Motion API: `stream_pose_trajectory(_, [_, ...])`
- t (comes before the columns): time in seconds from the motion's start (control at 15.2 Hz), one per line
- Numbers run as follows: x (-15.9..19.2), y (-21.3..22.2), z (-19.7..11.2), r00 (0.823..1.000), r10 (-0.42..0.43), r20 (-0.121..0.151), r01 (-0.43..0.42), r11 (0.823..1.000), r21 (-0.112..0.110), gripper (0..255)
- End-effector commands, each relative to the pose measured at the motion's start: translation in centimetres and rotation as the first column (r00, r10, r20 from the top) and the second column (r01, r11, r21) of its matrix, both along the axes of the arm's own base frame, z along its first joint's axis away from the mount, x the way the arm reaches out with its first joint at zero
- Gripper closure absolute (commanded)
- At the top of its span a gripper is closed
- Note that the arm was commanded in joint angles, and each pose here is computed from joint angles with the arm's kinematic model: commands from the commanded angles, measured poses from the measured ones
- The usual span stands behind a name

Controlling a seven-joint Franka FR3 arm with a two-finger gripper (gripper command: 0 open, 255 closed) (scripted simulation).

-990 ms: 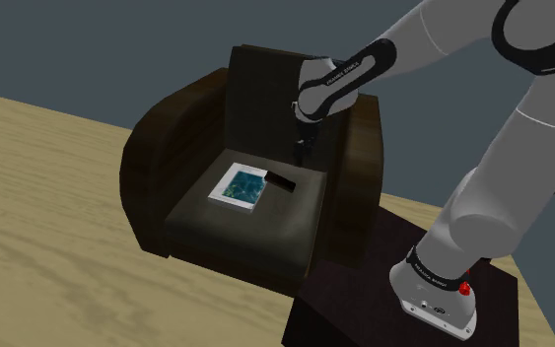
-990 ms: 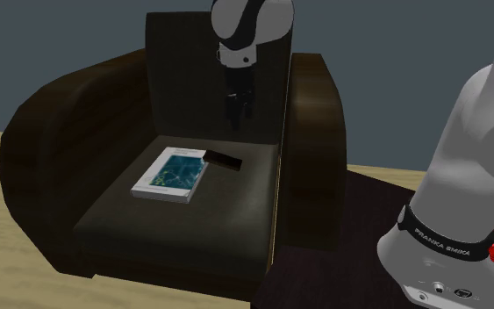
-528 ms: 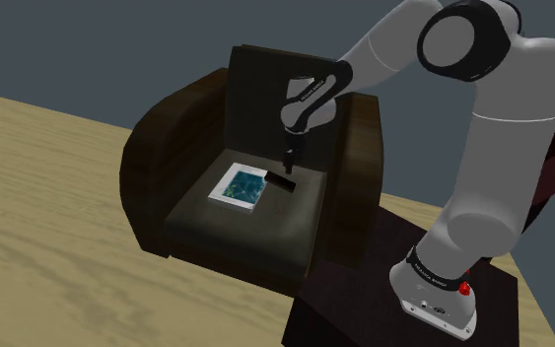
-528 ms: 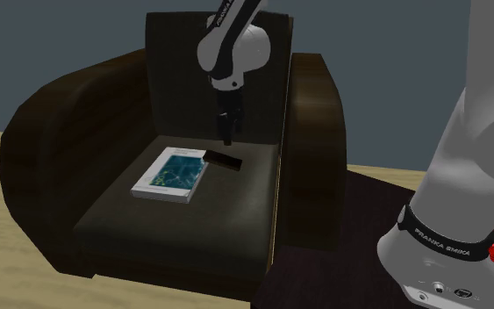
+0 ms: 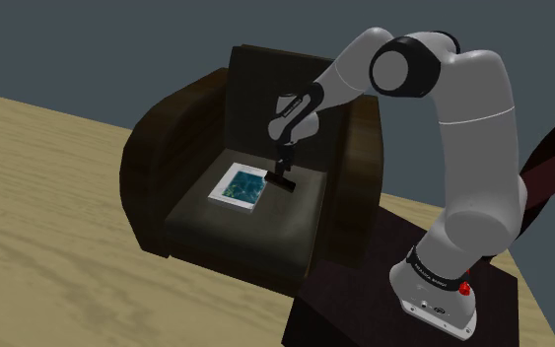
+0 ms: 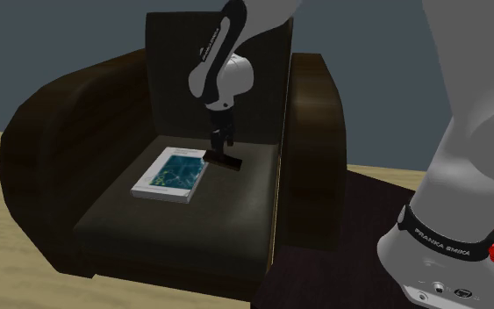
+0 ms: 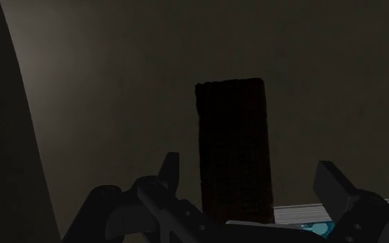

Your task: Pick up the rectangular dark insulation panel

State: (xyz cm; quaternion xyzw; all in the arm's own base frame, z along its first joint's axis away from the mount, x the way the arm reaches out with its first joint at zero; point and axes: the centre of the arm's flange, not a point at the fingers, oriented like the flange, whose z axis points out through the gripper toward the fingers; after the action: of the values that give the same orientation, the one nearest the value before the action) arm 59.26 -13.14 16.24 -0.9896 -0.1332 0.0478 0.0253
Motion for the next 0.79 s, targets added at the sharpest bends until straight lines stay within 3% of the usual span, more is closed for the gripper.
stream_pose_trajectory(0.0, [0.4, -0.1, -1.2, 1.0, 0.002, 0.0, -0.002, 1.0, 0.001, 0])
stream_pose_trajectory(0.46, [0.4, -0.1, -4.1, 1.0, 0.002, 0.0, -0.002, 1.0, 0.001, 0])
stream_pose_trajectory(0.53, [0.4, -0.1, -4.1, 1.0, 0.002, 0.0, -0.002, 1.0, 0.001, 255])
stream_pose_trajectory(0.73, [0.4, -0.1, -4.1, 1.0, 0.002, 0.0, -0.002, 1.0, 0.001, 255])
